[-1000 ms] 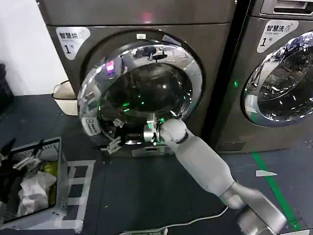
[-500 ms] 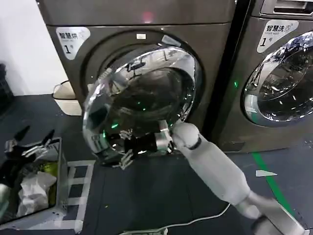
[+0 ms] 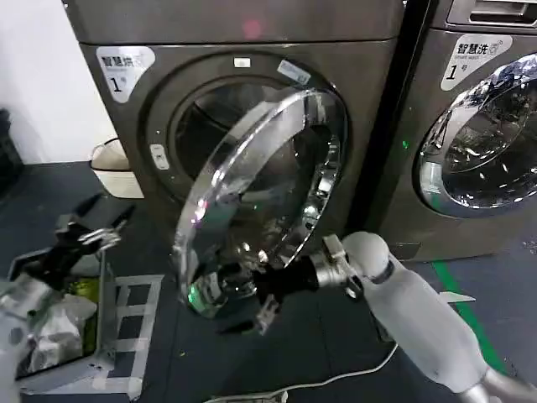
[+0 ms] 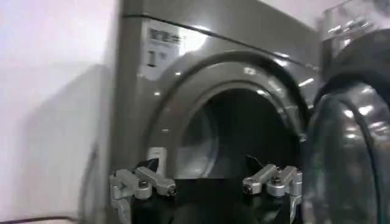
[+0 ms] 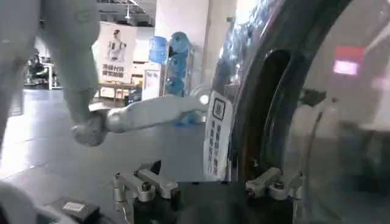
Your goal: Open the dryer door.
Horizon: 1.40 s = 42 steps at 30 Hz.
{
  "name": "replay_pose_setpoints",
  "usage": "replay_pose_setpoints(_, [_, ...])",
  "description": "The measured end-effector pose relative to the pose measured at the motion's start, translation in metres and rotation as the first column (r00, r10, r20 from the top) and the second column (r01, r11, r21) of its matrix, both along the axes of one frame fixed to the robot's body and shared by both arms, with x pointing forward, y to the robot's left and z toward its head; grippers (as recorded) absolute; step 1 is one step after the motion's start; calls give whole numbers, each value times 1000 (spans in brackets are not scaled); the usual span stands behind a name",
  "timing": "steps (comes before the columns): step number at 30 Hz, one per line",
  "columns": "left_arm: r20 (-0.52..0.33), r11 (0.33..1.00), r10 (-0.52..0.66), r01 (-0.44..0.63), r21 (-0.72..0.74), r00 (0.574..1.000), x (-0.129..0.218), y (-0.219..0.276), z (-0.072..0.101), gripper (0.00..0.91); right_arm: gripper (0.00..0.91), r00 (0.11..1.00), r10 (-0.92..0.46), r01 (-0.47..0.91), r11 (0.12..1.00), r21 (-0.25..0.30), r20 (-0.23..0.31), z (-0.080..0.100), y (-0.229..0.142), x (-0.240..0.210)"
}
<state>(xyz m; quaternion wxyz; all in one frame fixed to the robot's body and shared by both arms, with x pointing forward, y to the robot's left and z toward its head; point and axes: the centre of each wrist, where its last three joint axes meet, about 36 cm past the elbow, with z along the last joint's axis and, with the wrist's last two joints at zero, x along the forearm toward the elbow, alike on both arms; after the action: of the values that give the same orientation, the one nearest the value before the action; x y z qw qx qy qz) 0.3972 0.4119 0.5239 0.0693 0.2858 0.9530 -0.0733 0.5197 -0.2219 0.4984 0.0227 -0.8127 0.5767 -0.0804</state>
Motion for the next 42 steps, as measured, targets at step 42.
replay_pose_setpoints(42, [-68,744,-655,658,119,753,83,-266,-57,907,907,-543,-826,707,-548,446,-155,90,-453,-264])
